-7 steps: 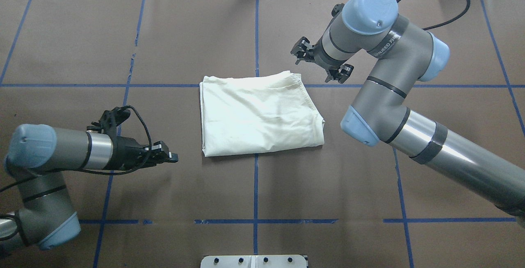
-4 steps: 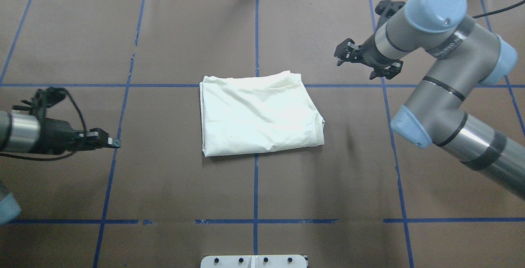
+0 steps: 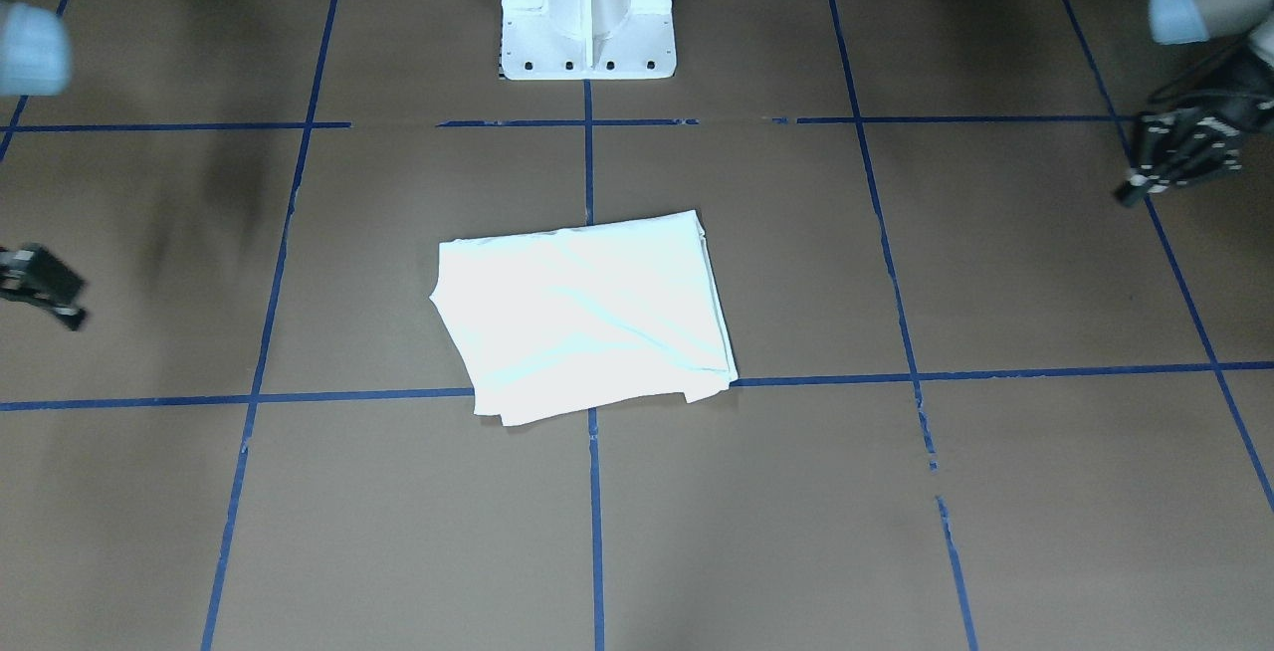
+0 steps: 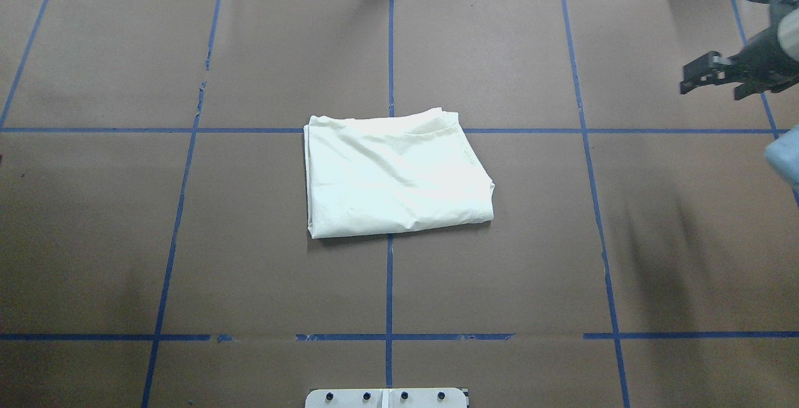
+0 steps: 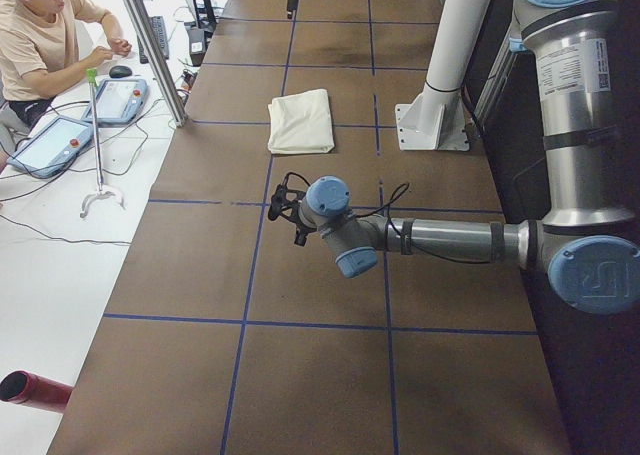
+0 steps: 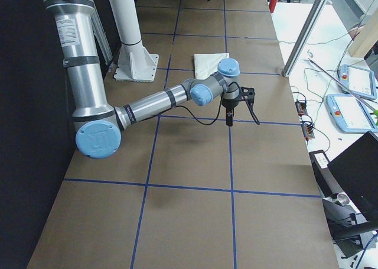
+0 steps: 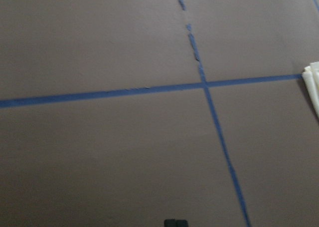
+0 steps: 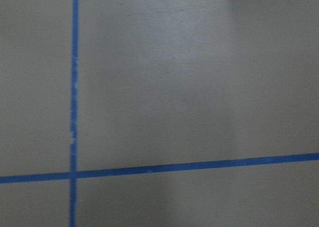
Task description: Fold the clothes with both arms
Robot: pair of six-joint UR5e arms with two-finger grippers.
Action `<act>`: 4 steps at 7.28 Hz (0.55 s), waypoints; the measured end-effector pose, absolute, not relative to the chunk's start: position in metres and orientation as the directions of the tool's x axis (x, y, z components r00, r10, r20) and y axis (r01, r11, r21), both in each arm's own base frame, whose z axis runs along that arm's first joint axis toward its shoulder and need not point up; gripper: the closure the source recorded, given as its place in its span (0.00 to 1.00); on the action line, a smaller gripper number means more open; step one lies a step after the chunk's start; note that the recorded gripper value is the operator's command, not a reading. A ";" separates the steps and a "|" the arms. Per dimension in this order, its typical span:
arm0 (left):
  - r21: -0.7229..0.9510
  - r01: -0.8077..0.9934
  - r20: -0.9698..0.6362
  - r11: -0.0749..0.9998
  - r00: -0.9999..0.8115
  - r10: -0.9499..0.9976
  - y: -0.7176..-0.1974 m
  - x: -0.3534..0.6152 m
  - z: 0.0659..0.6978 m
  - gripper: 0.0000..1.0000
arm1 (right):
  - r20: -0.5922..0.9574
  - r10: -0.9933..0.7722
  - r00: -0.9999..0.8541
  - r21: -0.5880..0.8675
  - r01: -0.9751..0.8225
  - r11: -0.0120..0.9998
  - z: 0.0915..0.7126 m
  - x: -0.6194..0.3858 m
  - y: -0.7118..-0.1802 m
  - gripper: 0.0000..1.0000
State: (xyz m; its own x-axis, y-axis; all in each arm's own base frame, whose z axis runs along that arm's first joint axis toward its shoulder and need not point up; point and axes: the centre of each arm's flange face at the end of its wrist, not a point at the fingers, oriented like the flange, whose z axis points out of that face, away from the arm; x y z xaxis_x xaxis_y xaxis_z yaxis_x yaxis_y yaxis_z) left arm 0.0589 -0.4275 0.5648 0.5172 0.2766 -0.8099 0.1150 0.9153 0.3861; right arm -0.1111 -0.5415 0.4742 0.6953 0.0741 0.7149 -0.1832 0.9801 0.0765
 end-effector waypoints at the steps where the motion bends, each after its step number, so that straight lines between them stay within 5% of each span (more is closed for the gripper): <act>1: 0.406 0.081 -0.753 0.910 0.594 0.283 -0.439 0.015 0.580 1.00 | 0.711 0.040 0.702 0.091 -0.148 0.985 0.502 -0.057 -0.531 0.00; 2: 0.387 0.055 -0.717 0.921 0.646 0.262 -0.454 -0.022 0.585 0.01 | 0.702 0.006 0.712 0.104 -0.110 0.988 0.528 -0.018 -0.517 0.00; 4: 0.260 0.055 -0.706 0.964 0.692 0.151 -0.486 -0.067 0.573 0.00 | 0.691 -0.036 0.722 0.117 -0.062 0.991 0.555 0.019 -0.498 0.00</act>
